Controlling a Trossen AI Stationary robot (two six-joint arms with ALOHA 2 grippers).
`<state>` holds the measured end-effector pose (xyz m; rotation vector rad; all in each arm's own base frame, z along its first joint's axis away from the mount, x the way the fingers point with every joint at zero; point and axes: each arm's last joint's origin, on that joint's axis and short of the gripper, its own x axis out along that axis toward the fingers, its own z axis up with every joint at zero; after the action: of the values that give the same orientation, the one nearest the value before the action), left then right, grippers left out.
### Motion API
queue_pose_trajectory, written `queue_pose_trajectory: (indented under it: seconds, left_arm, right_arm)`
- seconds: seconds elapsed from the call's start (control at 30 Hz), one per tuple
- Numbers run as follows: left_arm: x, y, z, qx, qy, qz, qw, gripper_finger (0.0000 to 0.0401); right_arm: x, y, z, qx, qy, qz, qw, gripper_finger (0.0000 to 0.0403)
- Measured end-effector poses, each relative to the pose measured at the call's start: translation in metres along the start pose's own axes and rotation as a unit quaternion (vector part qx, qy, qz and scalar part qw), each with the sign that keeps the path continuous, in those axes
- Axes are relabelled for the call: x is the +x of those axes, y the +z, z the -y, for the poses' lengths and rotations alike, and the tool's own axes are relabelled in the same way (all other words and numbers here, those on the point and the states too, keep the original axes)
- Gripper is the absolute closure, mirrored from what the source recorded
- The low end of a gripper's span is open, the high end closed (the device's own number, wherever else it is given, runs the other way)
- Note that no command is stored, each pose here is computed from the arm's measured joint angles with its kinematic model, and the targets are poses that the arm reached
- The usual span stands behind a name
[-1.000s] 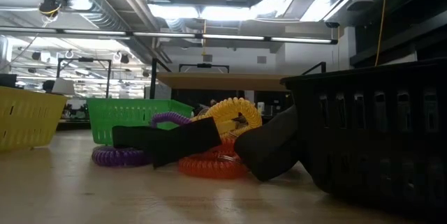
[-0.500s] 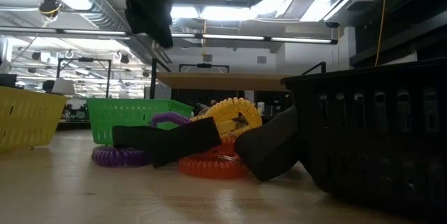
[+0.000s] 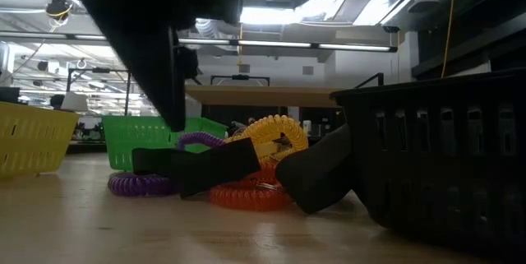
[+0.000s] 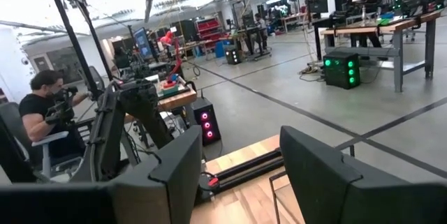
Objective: Pick & Place Office Desk Supplies
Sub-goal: Put the black rubber band into the yellow basket
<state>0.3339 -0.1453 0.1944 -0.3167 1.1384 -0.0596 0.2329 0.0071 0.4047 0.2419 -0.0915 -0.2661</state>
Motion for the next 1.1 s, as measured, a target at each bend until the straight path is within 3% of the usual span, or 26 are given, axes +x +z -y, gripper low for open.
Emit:
queue_pose_trajectory:
  seconds: [0.77, 0.9, 1.1]
  left_arm:
    - [0.025, -0.008, -0.004, -0.027, 0.019, -0.047, 0.998, 0.0217]
    - [0.025, -0.008, -0.005, -0.019, 0.020, -0.049, 0.998, 0.0252]
    - [0.025, -0.008, -0.005, -0.019, 0.020, -0.050, 0.998, 0.0349]
  right_arm:
    - [0.000, -0.001, 0.000, -0.003, -0.001, -0.005, 1.000, 0.0206]
    - [0.000, -0.001, 0.000, -0.004, -0.001, -0.005, 1.000, 0.0206]
    - [0.000, -0.001, 0.000, -0.004, -0.002, -0.005, 1.000, 0.0206]
